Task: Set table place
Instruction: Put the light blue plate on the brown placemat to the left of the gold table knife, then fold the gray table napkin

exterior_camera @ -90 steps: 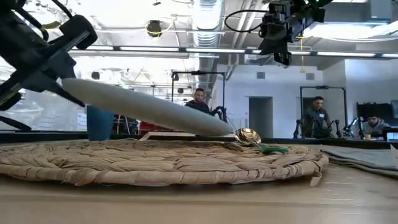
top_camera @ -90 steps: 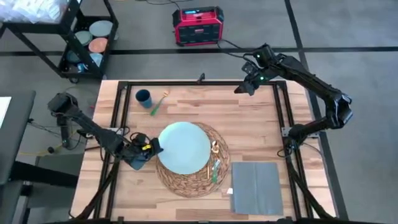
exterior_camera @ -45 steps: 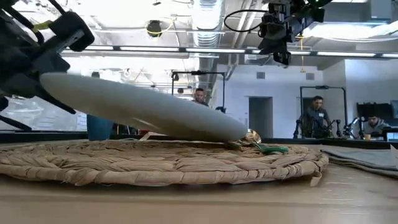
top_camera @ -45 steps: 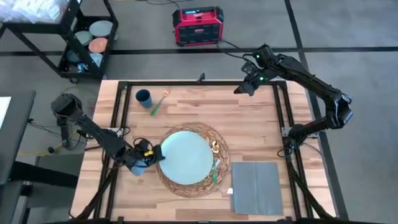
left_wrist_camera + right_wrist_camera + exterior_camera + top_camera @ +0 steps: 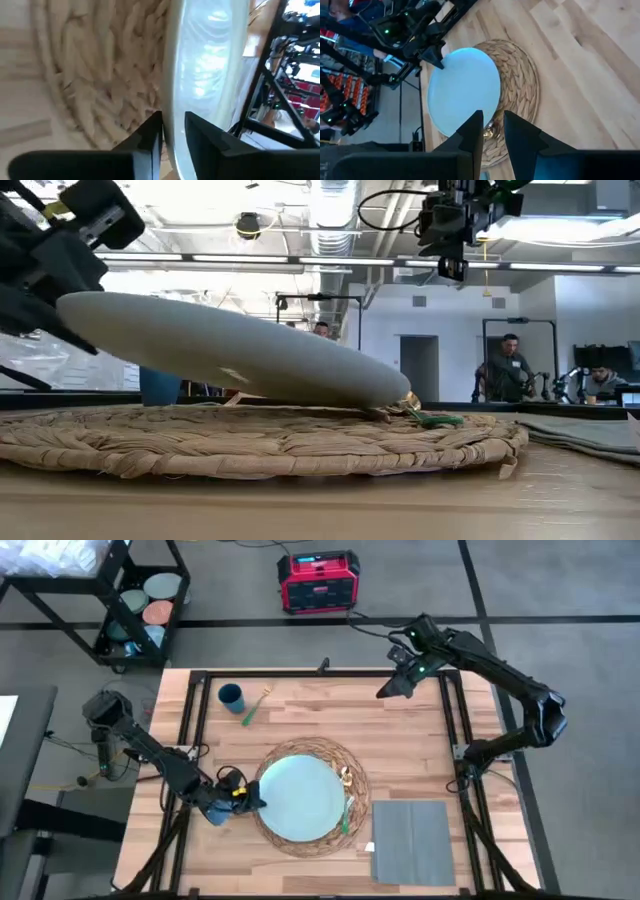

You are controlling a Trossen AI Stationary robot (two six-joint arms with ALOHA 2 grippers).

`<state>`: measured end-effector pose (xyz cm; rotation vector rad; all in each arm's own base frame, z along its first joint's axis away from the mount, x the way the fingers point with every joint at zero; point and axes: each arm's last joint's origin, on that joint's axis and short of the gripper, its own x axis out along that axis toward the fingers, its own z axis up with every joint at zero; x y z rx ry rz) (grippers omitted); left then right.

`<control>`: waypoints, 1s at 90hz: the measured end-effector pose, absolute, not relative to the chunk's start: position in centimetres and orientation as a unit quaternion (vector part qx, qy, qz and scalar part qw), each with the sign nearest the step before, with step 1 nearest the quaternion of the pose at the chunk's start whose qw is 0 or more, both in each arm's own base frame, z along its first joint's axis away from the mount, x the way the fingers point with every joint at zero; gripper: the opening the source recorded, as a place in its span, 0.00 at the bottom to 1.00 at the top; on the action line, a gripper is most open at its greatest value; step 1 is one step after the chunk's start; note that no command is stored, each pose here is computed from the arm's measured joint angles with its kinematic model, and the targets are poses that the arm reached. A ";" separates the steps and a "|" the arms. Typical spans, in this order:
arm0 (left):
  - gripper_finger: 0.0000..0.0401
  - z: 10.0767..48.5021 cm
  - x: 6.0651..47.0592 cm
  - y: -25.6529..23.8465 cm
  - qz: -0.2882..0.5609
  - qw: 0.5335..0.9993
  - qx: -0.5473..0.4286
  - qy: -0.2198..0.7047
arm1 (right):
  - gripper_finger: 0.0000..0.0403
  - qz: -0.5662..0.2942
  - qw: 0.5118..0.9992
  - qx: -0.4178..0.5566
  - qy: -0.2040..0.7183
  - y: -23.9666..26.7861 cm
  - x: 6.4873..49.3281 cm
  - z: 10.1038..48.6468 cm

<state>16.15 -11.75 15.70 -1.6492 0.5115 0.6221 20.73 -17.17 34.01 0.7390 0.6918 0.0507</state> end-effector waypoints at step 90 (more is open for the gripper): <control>0.30 20.8 11.0 -8.2 0.198 0.622 -0.725 0.219 | 0.16 -0.003 0.704 0.385 0.597 -9.8 16.8 26.3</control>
